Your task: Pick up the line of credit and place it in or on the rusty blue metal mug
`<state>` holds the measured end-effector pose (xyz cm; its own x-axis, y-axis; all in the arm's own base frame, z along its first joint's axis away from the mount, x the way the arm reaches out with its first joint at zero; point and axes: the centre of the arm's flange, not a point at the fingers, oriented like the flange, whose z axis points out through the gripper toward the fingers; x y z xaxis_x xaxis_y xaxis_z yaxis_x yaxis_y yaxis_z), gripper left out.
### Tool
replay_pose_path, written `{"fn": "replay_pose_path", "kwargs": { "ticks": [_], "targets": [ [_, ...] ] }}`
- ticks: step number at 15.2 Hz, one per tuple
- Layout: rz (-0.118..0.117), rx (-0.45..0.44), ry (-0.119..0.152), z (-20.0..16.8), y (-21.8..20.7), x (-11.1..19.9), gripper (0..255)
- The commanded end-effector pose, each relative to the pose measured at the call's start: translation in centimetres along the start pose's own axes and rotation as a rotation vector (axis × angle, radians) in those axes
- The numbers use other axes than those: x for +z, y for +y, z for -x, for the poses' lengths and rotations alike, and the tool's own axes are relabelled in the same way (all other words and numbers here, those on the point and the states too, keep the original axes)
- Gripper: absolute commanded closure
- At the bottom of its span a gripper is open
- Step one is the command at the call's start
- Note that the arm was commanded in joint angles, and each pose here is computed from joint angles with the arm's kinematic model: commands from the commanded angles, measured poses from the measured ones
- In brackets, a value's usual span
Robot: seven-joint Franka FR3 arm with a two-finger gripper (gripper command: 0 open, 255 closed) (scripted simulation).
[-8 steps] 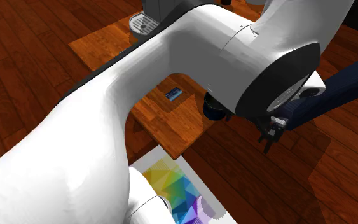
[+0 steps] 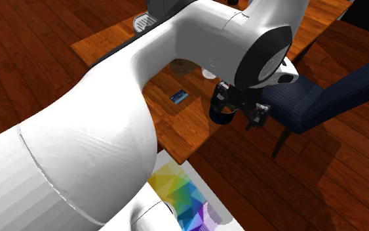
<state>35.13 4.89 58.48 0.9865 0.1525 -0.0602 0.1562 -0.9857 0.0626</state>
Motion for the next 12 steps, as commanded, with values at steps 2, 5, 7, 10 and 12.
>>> {"fn": "replay_pose_path", "kwargs": {
  "ticks": [2, 5, 7, 10, 12],
  "targets": [
    [-0.009, 0.004, -0.055, -2.4, -3.3, 2.0, 0],
    [-0.017, 0.008, -0.109, -4.5, -6.5, 3.8, 0],
    [-0.023, 0.010, -0.145, -5.9, -8.6, 5.1, 0],
    [-0.031, 0.014, -0.198, -7.9, -11.8, 7.1, 0],
    [-0.037, 0.016, -0.234, -9.1, -13.9, 8.4, 0]
  ]
}}
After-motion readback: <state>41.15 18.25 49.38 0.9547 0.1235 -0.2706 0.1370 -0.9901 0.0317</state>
